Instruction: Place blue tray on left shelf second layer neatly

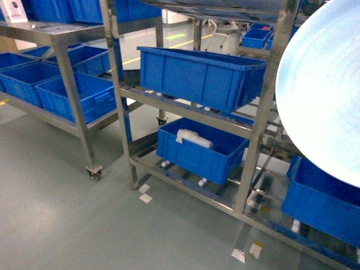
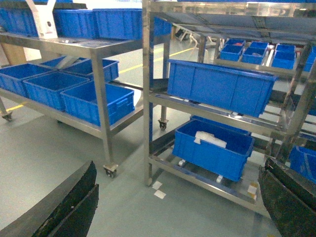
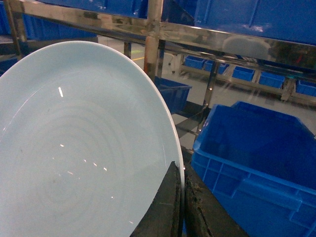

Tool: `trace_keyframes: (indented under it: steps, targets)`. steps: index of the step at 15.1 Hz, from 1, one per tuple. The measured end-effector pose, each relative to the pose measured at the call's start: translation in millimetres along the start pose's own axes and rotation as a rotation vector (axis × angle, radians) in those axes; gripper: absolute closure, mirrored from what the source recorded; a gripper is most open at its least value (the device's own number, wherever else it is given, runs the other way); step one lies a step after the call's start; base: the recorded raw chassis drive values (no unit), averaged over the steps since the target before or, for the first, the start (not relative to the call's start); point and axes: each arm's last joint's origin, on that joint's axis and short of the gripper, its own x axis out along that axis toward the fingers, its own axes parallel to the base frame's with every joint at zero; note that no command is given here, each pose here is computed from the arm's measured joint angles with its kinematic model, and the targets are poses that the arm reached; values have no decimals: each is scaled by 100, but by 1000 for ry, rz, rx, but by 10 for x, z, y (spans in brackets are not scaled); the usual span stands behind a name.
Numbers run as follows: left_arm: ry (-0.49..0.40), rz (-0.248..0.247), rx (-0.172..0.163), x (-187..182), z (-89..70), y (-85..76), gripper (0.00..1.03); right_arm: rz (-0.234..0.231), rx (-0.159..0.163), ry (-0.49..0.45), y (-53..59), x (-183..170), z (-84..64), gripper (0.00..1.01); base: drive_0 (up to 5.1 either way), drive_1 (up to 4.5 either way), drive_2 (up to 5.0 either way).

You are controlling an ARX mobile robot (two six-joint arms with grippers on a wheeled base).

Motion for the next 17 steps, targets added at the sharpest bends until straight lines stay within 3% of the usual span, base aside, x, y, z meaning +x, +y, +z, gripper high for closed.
trace_keyframes:
  steps: [17]
  targets:
    - [2, 0, 0, 0, -2, 0, 5, 0, 0, 5, 1, 5, -9, 99, 263, -387, -387]
